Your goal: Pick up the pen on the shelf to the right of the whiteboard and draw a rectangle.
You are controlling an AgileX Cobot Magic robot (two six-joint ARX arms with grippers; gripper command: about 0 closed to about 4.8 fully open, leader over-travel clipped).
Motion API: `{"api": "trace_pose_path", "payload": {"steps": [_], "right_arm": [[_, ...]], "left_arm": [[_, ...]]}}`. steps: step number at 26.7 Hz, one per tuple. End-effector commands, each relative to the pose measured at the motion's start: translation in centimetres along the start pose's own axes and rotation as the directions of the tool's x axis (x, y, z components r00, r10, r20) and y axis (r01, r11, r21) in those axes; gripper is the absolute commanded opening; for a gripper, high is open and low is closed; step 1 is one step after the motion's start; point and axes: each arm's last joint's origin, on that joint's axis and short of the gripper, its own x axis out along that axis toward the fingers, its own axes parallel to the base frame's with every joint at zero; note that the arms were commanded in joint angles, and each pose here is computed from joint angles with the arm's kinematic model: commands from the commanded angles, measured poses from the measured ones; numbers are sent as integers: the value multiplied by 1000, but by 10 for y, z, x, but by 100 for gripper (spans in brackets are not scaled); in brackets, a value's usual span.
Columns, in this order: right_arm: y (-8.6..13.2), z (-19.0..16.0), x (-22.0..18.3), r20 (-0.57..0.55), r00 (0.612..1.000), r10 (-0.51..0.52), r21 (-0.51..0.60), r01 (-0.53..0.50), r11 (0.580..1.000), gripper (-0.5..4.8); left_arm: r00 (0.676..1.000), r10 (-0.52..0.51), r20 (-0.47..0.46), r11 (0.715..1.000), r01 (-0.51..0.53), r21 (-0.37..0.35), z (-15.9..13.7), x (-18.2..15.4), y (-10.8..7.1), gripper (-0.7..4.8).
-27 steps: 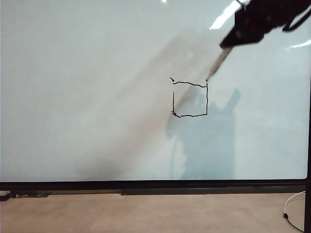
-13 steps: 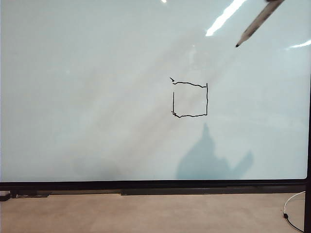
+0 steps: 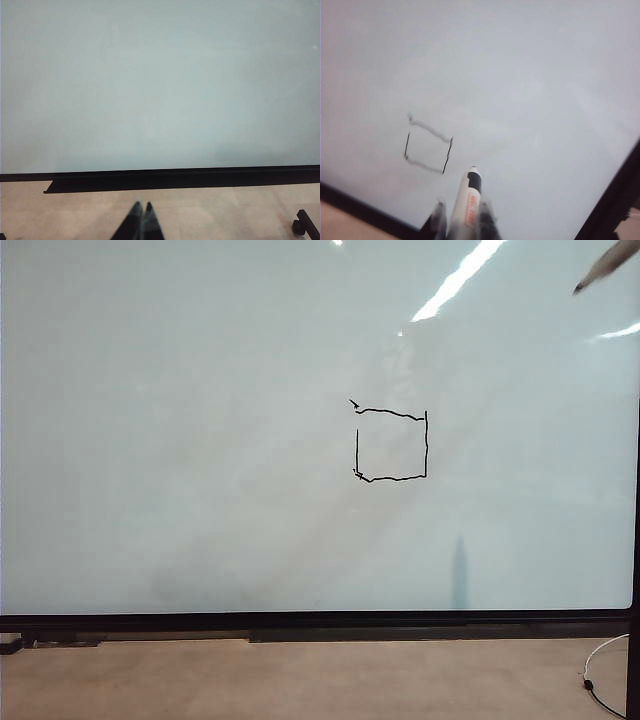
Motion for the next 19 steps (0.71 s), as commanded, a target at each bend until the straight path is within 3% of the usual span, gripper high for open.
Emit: {"api": "trace_pose_path", "payload": {"steps": [1, 9, 19], "right_arm": [[-1, 1, -15, 29, 998, -63, 43, 62, 997, -5], [2, -7, -31, 58, 994, -92, 115, 85, 990, -5], [12, -47, -13, 85, 991, -101, 158, 86, 984, -5]], "left_arm": [[1000, 0, 11, 1000, 0, 1, 2, 0, 0, -4], [1000, 0, 11, 1000, 0, 1, 2, 0, 0, -4], [1000, -3, 11, 1000, 3, 1, 1, 0, 0, -4]]}}
